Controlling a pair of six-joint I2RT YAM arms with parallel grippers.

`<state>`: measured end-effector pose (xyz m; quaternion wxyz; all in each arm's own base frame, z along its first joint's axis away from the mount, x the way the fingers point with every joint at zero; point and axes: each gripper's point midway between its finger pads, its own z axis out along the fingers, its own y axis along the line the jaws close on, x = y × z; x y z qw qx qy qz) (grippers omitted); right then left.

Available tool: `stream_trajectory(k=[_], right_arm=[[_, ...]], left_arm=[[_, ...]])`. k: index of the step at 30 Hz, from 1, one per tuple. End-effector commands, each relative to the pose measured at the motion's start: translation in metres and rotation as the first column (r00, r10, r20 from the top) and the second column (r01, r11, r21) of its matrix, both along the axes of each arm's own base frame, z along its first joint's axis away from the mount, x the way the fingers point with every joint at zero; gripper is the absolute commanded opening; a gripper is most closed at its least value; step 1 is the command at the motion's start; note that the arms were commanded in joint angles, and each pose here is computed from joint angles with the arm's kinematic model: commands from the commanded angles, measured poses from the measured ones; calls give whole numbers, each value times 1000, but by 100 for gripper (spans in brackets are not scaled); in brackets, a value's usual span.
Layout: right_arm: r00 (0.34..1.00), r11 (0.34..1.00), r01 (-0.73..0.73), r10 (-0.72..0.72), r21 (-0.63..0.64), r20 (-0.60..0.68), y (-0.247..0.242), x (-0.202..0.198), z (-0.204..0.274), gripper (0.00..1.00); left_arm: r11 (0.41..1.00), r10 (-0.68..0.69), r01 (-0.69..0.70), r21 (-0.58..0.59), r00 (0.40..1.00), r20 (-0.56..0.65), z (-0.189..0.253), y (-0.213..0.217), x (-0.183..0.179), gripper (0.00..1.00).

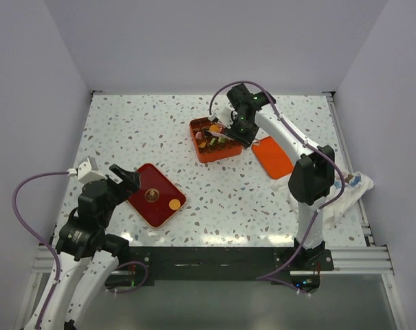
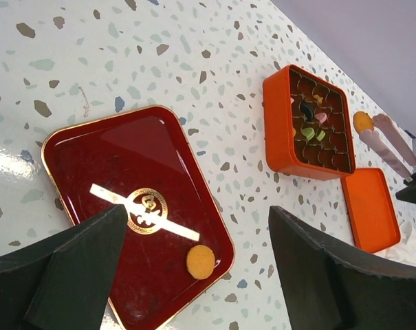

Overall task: Pack the cookies
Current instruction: Place the fake cookies in the packing box.

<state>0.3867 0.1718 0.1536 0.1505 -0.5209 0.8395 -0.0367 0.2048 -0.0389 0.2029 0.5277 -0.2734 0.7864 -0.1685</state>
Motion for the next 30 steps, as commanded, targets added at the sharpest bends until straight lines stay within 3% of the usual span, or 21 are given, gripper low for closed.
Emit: stream_trajectory(k=[1, 16, 24, 30], right_arm=[[997, 997, -34, 38, -63, 70, -22, 27, 17, 23], [997, 982, -45, 55, -181, 51, -56, 69, -9, 23], [998, 996, -61, 59, -60, -30, -35, 53, -9, 25], [994, 992, -106, 103, -68, -36, -24, 49, -17, 31]], left_arm=[[1000, -13, 13, 3, 999, 32, 5, -3, 7, 89], [1000, -7, 8, -8, 1000, 23, -2, -5, 10, 89], [1000, -9, 9, -1, 1000, 14, -3, -5, 11, 89], [1000, -23, 23, -2, 1000, 4, -6, -9, 15, 89]])
